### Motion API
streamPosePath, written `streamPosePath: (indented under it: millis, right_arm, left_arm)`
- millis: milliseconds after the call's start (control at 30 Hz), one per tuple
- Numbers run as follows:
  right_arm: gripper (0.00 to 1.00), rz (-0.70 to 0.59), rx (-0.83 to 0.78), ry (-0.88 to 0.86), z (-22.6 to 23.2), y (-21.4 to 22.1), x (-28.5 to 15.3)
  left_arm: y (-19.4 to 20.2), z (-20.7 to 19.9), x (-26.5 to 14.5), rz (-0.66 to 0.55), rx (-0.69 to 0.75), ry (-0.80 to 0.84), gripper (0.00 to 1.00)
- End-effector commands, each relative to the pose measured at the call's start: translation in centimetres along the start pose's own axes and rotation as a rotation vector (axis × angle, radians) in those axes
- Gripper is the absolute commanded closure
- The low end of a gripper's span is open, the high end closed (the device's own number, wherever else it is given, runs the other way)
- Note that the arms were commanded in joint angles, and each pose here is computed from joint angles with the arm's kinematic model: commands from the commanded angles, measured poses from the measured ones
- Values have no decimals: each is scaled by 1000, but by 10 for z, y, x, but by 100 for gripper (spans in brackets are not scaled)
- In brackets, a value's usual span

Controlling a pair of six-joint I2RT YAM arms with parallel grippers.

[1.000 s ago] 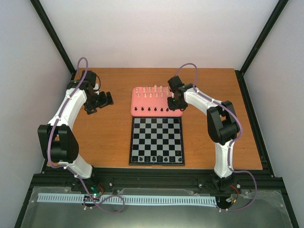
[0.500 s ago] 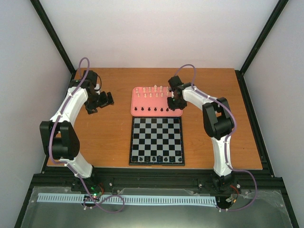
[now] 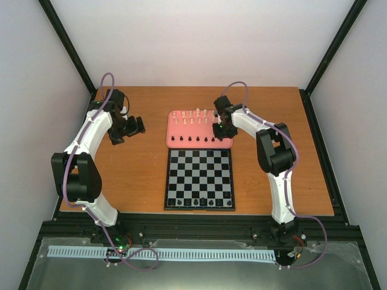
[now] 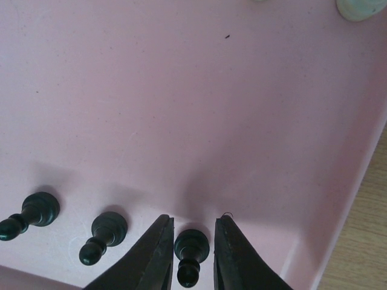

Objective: Set up the chess pieces on the board
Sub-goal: Pick up the chess piece from the storage box, then place the chess piece on the chessboard.

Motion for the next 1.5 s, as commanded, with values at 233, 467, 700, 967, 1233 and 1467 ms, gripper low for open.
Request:
streamPosePath:
  millis: [233, 467, 700, 967, 1233, 1467]
  right_arm:
    - [92, 16, -1, 4, -4, 1, 4]
    - [97, -3, -3, -6, -2, -2, -2]
    - [97, -112, -1, -30, 3, -17, -44]
    - [97, -168, 7, -47, 8, -5, -79]
    - [97, -164, -90, -102, 69, 60, -106]
    - [97, -145, -122, -178, 112, 136, -117]
  left_arm:
    - [-9, -9, -2, -20, 8, 16, 0]
    - [-8, -9, -3, -17, 13, 17, 0]
    - [-6, -8, -7, -22, 21, 21, 0]
    - [-2, -8, -9, -24, 26, 37, 0]
    - [3, -5, -12, -30, 31, 40, 0]
    - [8, -2, -12, -27, 38, 40, 0]
Point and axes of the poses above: each gripper's point midway between its finger pads, its own x axis out along the fingers, its own z axis along the line the jaws close on, y = z × x, the point moved 1 cm from there along -x, back along the fingers, and after that the axes turned 8 degrees about -x, right-handed, at the moved point
